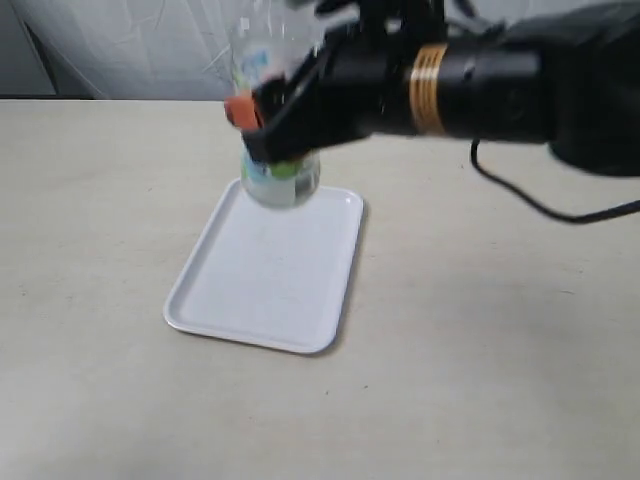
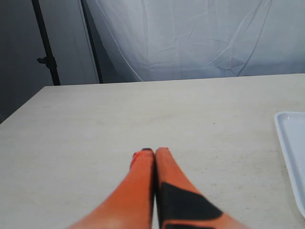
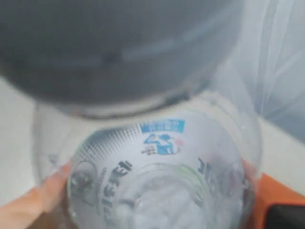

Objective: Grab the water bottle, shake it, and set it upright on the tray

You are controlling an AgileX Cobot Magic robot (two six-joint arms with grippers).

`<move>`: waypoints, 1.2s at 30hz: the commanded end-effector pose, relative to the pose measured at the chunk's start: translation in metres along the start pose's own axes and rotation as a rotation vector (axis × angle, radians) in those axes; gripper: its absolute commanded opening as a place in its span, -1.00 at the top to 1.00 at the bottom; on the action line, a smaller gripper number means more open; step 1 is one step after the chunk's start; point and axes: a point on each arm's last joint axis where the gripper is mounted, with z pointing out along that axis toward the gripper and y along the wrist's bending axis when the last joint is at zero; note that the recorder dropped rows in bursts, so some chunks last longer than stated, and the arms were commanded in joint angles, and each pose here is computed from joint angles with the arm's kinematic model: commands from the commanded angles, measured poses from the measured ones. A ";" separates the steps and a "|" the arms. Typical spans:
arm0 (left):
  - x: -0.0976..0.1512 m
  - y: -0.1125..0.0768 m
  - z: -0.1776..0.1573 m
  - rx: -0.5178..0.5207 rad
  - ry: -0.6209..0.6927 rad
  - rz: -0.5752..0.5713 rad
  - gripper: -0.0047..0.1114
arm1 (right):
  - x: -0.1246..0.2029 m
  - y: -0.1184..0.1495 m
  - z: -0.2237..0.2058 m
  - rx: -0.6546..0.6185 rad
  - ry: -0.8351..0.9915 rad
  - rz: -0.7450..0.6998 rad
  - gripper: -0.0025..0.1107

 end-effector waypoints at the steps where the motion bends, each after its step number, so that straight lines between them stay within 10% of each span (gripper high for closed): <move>1: 0.000 0.000 0.000 -0.004 -0.007 -0.006 0.92 | -0.057 0.002 -0.051 0.039 -0.215 -0.039 0.97; 13: 0.000 0.000 0.000 -0.004 -0.007 -0.006 0.92 | 0.066 -0.002 0.018 0.020 0.210 0.047 0.97; 26: 0.000 0.000 0.000 -0.004 -0.007 -0.006 0.92 | -0.046 0.004 -0.052 0.025 -0.186 -0.053 0.97; 36: 0.000 0.000 0.000 -0.004 -0.007 -0.006 0.92 | 0.055 -0.001 0.016 0.002 0.178 0.013 0.97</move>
